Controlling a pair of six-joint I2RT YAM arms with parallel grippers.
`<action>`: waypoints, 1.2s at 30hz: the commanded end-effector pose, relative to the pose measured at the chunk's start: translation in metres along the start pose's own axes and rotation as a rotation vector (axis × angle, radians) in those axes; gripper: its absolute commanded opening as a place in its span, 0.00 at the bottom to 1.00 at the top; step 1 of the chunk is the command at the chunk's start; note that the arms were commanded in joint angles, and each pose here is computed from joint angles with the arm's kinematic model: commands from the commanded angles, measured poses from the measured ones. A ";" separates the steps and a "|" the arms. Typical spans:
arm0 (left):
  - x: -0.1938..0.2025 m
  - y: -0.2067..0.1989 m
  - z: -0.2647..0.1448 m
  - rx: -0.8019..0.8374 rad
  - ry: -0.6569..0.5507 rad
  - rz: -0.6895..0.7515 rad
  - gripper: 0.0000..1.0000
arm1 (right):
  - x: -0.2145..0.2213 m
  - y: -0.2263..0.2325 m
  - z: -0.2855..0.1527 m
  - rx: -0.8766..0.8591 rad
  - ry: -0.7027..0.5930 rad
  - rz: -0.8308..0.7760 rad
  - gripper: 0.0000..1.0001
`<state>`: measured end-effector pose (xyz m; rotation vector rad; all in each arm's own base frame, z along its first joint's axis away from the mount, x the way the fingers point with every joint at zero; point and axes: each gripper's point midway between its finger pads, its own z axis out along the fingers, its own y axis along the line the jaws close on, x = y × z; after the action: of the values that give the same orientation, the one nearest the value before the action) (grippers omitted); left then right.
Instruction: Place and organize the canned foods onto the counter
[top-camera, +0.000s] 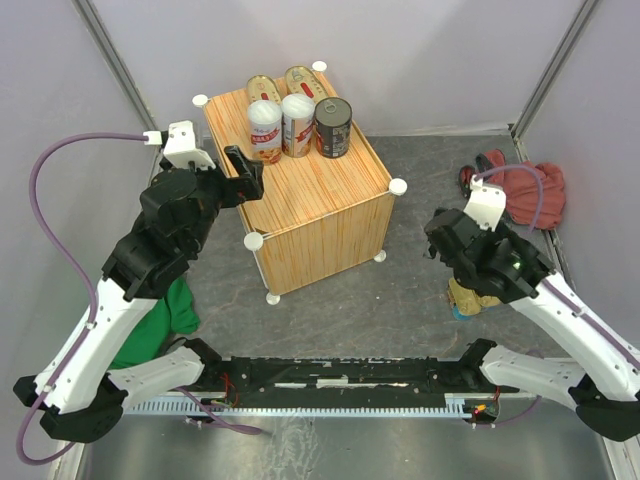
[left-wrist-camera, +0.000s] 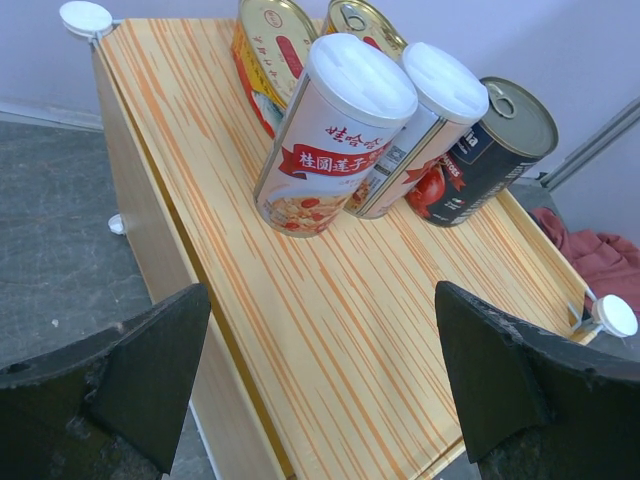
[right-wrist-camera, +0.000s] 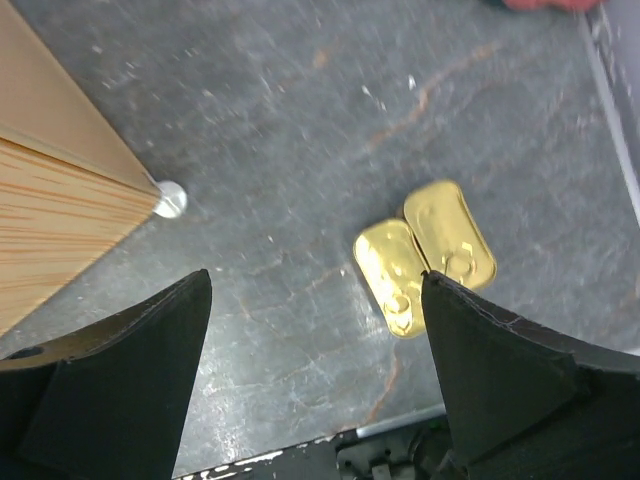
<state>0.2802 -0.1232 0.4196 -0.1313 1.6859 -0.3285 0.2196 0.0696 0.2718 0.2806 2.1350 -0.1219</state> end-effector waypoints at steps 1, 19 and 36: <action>-0.010 -0.010 -0.005 0.050 -0.020 -0.070 0.99 | 0.041 -0.016 0.007 0.089 0.084 0.147 0.93; -0.012 -0.014 -0.010 0.082 -0.020 -0.091 0.99 | 0.137 -0.015 0.049 0.182 0.288 0.343 0.86; -0.010 -0.007 -0.010 0.050 -0.017 -0.077 0.99 | 0.147 -0.028 0.103 0.264 0.355 0.384 0.74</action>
<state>0.2732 -0.1291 0.4243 -0.1143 1.6789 -0.3940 0.2029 0.0459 0.0937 0.9285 2.3813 -0.1655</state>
